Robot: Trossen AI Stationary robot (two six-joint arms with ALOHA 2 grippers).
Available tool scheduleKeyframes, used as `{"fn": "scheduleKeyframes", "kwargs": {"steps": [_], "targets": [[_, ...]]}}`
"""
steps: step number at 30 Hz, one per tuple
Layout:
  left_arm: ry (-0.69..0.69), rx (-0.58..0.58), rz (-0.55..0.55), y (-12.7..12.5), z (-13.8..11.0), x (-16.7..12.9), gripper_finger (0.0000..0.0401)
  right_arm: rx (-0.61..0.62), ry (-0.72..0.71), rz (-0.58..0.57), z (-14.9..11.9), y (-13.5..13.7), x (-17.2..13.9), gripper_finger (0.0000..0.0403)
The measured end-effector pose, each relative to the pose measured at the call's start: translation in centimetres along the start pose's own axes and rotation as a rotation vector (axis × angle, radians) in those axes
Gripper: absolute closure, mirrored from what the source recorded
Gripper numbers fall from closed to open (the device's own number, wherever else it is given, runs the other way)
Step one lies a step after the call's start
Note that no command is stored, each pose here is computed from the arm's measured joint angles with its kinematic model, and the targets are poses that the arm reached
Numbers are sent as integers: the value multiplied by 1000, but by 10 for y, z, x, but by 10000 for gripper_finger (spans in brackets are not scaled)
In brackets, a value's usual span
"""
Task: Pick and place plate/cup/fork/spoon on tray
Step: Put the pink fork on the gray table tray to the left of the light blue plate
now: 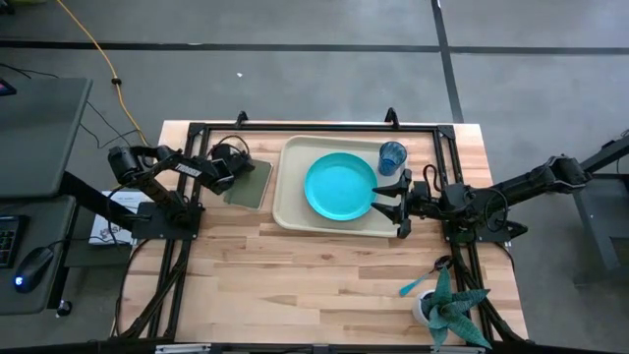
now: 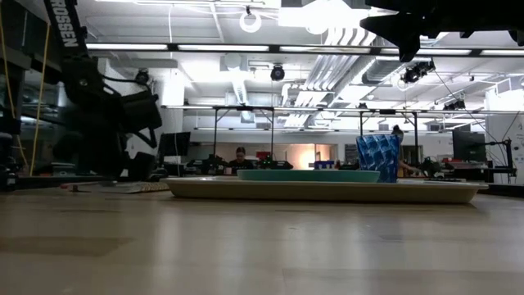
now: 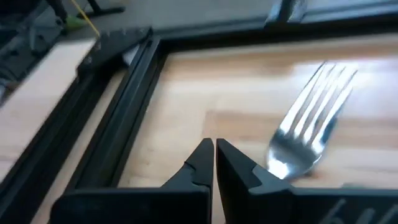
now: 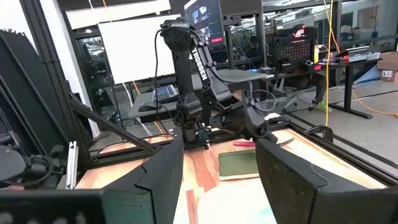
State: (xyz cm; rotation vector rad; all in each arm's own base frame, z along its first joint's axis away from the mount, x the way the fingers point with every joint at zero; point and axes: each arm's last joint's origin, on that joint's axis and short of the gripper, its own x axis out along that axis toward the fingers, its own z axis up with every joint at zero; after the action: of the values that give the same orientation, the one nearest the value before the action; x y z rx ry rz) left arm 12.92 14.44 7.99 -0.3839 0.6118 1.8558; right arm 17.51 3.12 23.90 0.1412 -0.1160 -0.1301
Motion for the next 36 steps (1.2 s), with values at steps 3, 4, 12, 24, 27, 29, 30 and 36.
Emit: {"fn": "scheduleKeyframes", "kwargs": {"steps": [3,4,12,24,27,29,30,36], "targets": [[18,-36,3,7,-9,0,401,0,0,0,0,0,0,210],[17,-49,11,10,-11,1,401,1,0,0,0,0,0,210],[-6,-66,-31,13,-25,-8,401,8,-1,-5,0,0,0,210],[-35,-74,-209,0,-43,-39,401,24,-1,-12,0,0,0,210],[-29,-102,-254,-2,-47,-47,401,24,-1,-12,0,0,0,210],[-28,-110,-288,-3,-51,-52,401,24,-1,-12,0,0,0,210],[-29,-113,-303,-4,-52,-55,401,24,-1,-12,0,0,0,210],[-35,-77,-360,-6,-47,-65,401,23,0,-11,0,0,0,210]]}}
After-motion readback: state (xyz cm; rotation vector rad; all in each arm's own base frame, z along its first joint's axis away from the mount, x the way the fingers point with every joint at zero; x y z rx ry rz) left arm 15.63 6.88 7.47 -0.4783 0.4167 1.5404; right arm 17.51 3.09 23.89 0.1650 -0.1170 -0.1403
